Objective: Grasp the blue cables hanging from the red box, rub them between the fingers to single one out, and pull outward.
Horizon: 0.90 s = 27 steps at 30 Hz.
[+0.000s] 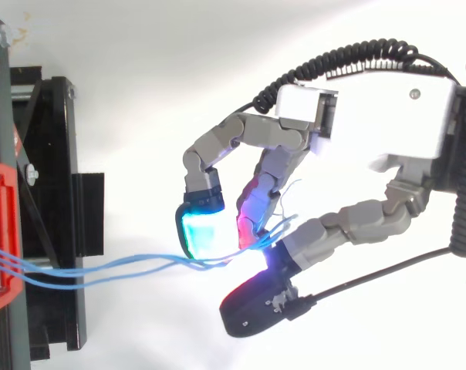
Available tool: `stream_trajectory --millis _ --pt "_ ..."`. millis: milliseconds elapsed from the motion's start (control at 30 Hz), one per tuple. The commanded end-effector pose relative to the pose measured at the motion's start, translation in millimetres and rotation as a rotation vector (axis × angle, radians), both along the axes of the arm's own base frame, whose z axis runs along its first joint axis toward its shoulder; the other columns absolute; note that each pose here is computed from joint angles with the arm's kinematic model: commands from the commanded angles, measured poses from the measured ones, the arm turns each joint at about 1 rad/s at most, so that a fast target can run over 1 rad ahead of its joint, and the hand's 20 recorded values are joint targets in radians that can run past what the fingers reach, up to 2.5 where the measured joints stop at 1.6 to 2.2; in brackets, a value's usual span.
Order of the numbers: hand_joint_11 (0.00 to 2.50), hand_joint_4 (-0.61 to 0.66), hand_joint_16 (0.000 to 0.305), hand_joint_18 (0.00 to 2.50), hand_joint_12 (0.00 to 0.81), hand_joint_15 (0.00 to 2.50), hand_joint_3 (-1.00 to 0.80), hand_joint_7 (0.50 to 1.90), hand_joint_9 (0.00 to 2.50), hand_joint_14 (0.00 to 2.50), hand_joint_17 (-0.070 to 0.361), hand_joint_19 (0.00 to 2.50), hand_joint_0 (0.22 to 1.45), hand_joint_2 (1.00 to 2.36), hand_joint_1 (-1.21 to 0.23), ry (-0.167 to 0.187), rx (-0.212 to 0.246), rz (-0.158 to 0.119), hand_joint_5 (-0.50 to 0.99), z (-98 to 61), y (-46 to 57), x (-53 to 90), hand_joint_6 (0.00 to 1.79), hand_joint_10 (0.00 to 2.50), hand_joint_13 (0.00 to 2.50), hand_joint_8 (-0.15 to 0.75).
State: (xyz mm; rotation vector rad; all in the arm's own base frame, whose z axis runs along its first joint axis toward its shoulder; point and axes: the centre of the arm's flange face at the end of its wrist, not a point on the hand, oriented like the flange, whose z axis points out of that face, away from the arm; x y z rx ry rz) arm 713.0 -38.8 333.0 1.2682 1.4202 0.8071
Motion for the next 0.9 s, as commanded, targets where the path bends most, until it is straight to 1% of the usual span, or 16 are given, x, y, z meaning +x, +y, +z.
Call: stream_trajectory --millis 0,133,300,333,400,467,567,667,800,867 --pt "0.69 0.11 0.051 0.80 0.329 0.68 -0.50 1.06 1.27 0.03 0.116 0.69 0.51 1.00 -0.77 0.000 0.000 0.001 -0.15 0.0 0.2 0.0 0.84 0.02 1.05 0.263" --pt "0.68 0.12 0.052 0.81 0.336 0.68 -0.50 1.04 1.27 0.03 0.117 0.69 0.50 1.00 -0.76 0.000 0.000 0.001 -0.15 0.0 1.2 0.0 0.83 0.02 1.04 0.264" --pt "0.67 0.13 0.052 0.80 0.333 0.68 -0.50 1.04 1.27 0.03 0.118 0.69 0.49 1.00 -0.78 0.000 0.000 0.004 -0.14 0.0 2.4 0.1 0.80 0.02 1.04 0.265" --pt "0.67 0.12 0.052 0.80 0.334 0.68 -0.50 1.05 1.27 0.03 0.118 0.69 0.49 1.00 -0.78 0.000 0.000 0.001 -0.14 0.0 1.2 0.0 0.80 0.02 1.04 0.260" --pt "0.67 0.13 0.052 0.80 0.330 0.68 -0.50 1.04 1.27 0.03 0.117 0.69 0.49 1.00 -0.78 0.000 0.000 0.003 -0.14 0.0 1.3 0.1 0.80 0.02 1.04 0.261" --pt "0.68 0.11 0.050 0.78 0.321 0.68 -0.50 1.07 1.27 0.03 0.113 0.70 0.53 1.00 -0.75 0.000 0.000 0.003 -0.13 0.0 1.3 0.1 0.79 0.02 1.03 0.254" --pt "0.68 0.09 0.047 0.76 0.312 0.69 -0.39 1.12 1.27 0.03 0.107 0.72 0.59 1.01 -0.72 0.000 0.000 0.001 -0.13 0.0 1.2 0.0 0.79 0.03 1.03 0.249" --pt "0.69 0.08 0.047 0.77 0.313 0.69 -0.30 1.14 1.28 0.03 0.106 0.71 0.59 1.02 -0.73 -0.001 0.000 0.001 -0.14 1.1 1.1 -0.2 0.81 0.02 1.03 0.250" --pt "0.70 0.08 0.048 0.77 0.315 0.69 -0.21 1.12 1.25 0.03 0.107 0.70 0.59 1.02 -0.78 0.002 0.001 0.004 -0.15 -0.1 2.4 -0.1 0.84 0.02 1.03 0.254" --pt "0.70 0.08 0.047 0.77 0.311 0.69 -0.19 1.11 1.22 0.03 0.107 0.70 0.60 1.02 -0.81 0.005 0.006 0.002 -0.16 -0.4 2.3 -0.6 0.85 0.03 1.01 0.251"
